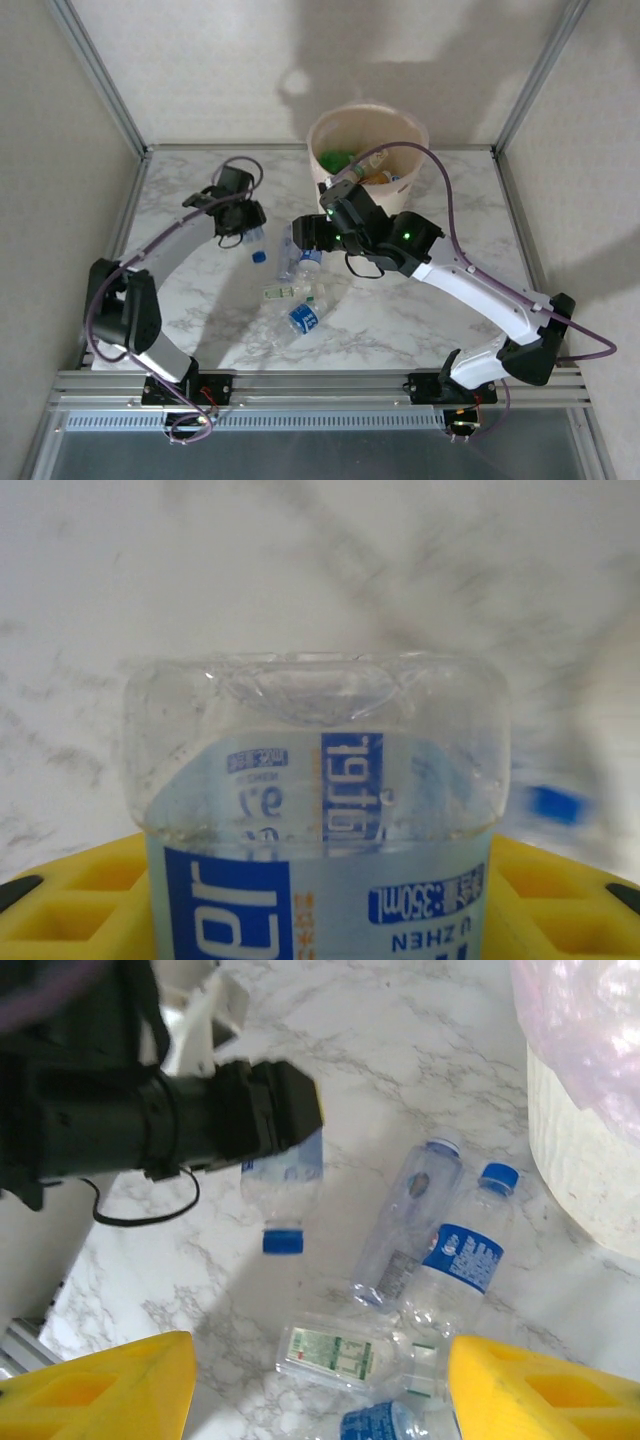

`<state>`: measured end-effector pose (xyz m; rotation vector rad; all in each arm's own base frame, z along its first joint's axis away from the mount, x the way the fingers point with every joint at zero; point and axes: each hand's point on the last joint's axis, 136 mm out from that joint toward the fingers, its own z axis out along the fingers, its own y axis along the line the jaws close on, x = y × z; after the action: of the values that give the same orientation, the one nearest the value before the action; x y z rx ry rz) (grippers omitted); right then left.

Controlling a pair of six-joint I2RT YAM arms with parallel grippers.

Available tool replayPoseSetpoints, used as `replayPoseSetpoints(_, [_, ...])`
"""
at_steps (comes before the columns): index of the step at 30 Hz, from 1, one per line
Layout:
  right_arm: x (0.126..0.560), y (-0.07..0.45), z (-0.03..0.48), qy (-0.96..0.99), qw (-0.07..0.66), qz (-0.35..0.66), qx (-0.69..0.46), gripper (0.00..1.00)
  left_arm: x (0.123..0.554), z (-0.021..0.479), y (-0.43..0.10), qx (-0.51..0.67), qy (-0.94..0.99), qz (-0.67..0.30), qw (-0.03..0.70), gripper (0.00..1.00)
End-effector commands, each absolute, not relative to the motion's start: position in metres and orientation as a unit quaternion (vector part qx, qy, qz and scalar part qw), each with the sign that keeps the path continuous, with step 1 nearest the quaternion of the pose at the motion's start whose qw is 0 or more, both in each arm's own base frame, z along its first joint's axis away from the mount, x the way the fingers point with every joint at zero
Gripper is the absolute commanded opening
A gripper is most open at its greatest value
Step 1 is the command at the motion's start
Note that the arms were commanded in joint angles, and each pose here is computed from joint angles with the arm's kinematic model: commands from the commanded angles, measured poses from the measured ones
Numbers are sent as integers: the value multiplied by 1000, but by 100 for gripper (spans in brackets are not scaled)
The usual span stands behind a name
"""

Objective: Put the plastic bottles in the bin

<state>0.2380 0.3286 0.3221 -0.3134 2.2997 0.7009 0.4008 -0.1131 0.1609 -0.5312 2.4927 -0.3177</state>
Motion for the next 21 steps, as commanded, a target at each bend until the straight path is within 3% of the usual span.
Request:
replayPoseSetpoints(1, [236, 336, 367, 859, 383, 315, -128, 69, 411, 250, -132, -207, 890, -227, 336, 53])
replayPoseSetpoints(11, [240, 328, 416, 822, 365, 421, -122, 80, 393, 399, -196, -157, 753, -521, 370, 56])
replayPoseSetpoints(16, [237, 321, 437, 787, 353, 490, -127, 87, 374, 434, -208, -126, 706, -589, 372, 54])
replayPoseSetpoints(21, [249, 318, 441, 781, 350, 504, -117, 88, 353, 456, -218, -95, 673, -629, 377, 54])
